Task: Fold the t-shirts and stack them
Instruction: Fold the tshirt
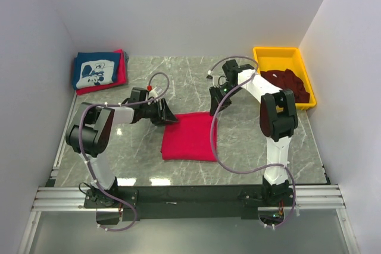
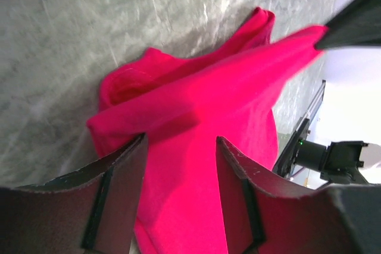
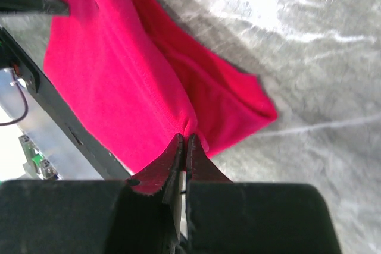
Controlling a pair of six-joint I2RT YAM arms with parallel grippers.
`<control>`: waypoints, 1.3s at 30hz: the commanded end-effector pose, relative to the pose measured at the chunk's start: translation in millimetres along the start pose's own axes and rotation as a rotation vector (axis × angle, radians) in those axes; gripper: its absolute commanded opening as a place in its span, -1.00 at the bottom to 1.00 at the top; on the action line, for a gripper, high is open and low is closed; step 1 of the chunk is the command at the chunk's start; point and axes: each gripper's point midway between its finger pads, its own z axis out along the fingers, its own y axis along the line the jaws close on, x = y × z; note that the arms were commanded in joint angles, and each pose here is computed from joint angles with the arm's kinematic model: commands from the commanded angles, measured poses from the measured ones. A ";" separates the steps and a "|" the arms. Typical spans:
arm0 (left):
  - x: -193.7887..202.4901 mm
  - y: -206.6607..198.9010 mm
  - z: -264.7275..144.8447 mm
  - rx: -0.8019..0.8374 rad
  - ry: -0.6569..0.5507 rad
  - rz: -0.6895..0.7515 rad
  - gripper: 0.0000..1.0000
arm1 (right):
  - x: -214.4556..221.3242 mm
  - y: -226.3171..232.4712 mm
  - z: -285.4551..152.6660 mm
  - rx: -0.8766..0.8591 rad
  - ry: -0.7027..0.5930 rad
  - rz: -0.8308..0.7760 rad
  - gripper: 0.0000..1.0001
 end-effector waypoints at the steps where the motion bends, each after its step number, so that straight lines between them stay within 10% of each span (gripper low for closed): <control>1: -11.1 18.0 3.5 -0.087 -0.025 0.019 0.11 | 6.3 9.7 -28.2 0.069 0.016 -0.042 -1.00; 20: -14.0 16.2 6.0 -0.072 -0.029 0.014 0.13 | -24.9 -66.5 20.2 0.234 -0.019 0.033 -1.00; 26: -26.9 -22.1 -9.1 0.044 -0.101 0.064 0.18 | -32.2 -35.5 1.6 0.147 -0.073 0.013 -0.18; 39: -30.5 -21.3 -48.6 -0.076 -0.136 0.068 0.11 | 5.0 -2.9 -8.1 0.021 -0.067 0.126 -0.21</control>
